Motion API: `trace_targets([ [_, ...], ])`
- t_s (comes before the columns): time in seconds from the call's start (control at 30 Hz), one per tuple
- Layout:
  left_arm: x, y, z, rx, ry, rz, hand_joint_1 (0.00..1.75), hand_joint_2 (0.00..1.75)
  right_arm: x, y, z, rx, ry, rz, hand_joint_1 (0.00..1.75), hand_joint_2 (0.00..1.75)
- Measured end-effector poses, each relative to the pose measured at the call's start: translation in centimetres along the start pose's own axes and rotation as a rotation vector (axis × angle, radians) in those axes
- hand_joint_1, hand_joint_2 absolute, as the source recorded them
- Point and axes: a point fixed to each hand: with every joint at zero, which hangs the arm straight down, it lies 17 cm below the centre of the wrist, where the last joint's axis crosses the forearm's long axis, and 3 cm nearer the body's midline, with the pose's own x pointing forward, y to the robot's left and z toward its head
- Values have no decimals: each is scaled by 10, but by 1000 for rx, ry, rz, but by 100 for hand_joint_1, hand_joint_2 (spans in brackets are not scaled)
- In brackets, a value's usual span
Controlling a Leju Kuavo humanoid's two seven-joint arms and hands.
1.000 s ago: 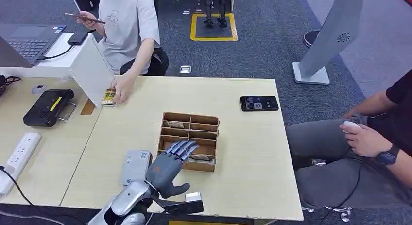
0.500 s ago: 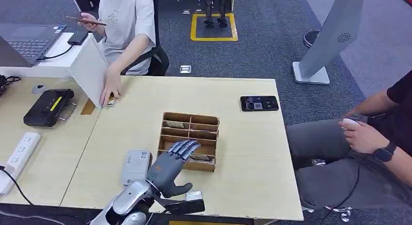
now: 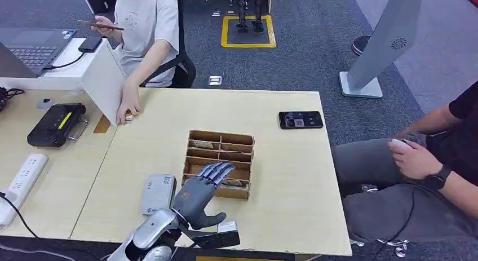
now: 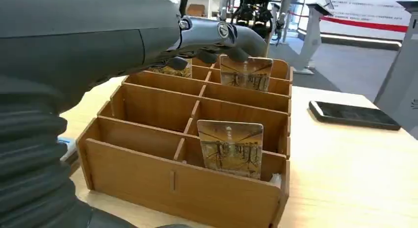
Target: Pass the card to the sensor for recognition and then transmit it.
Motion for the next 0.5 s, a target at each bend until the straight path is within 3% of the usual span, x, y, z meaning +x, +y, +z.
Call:
trace_targets([
  [0.5, 4, -1, -2, 0, -3, 28, 0, 175, 1, 0, 0, 1, -2, 4, 0, 175],
])
